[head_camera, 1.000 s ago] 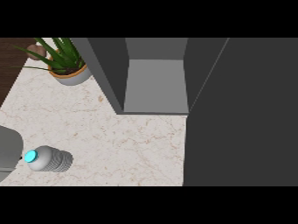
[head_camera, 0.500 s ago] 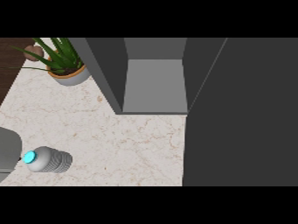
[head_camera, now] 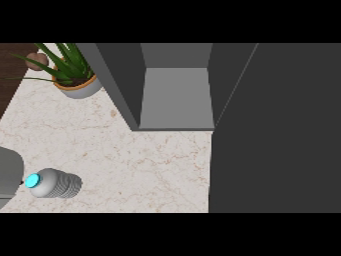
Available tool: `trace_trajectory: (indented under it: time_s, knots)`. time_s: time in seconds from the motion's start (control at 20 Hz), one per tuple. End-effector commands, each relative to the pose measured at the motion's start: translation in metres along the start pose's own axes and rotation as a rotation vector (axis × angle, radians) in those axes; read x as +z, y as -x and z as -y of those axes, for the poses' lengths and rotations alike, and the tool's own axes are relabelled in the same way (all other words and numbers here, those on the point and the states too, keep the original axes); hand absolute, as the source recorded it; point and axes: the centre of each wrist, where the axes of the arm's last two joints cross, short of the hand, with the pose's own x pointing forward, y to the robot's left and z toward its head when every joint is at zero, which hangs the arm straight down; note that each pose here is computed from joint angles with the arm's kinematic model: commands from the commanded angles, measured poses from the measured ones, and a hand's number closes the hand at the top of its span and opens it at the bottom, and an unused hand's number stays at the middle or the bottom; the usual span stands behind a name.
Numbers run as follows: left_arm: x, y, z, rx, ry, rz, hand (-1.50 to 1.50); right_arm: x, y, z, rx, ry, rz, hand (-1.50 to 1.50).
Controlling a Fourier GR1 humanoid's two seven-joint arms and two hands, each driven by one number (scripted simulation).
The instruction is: Pick up the bottled water, place it into the cabinet and close the cabinet
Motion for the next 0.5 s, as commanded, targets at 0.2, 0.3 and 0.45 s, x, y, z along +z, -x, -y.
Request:
trace_trajectory:
  time_s: [0.2,0.3,0.45]
  knots:
    - [-0.008,0.043,-0.004,-0.029,-0.065,-0.028,-1.50,0.012,-0.033,-0.005,0.010,0.006,0.046,-1.50]
    - [-0.006,0.059,-0.019,-0.051,-0.120,-0.025,-1.50,0.017,-0.019,-0.001,0.013,0.002,0.033,-1.50]
    - [-0.017,0.077,-0.023,-0.069,-0.124,-0.035,-1.50,0.028,-0.032,-0.010,0.011,-0.001,0.034,-1.50]
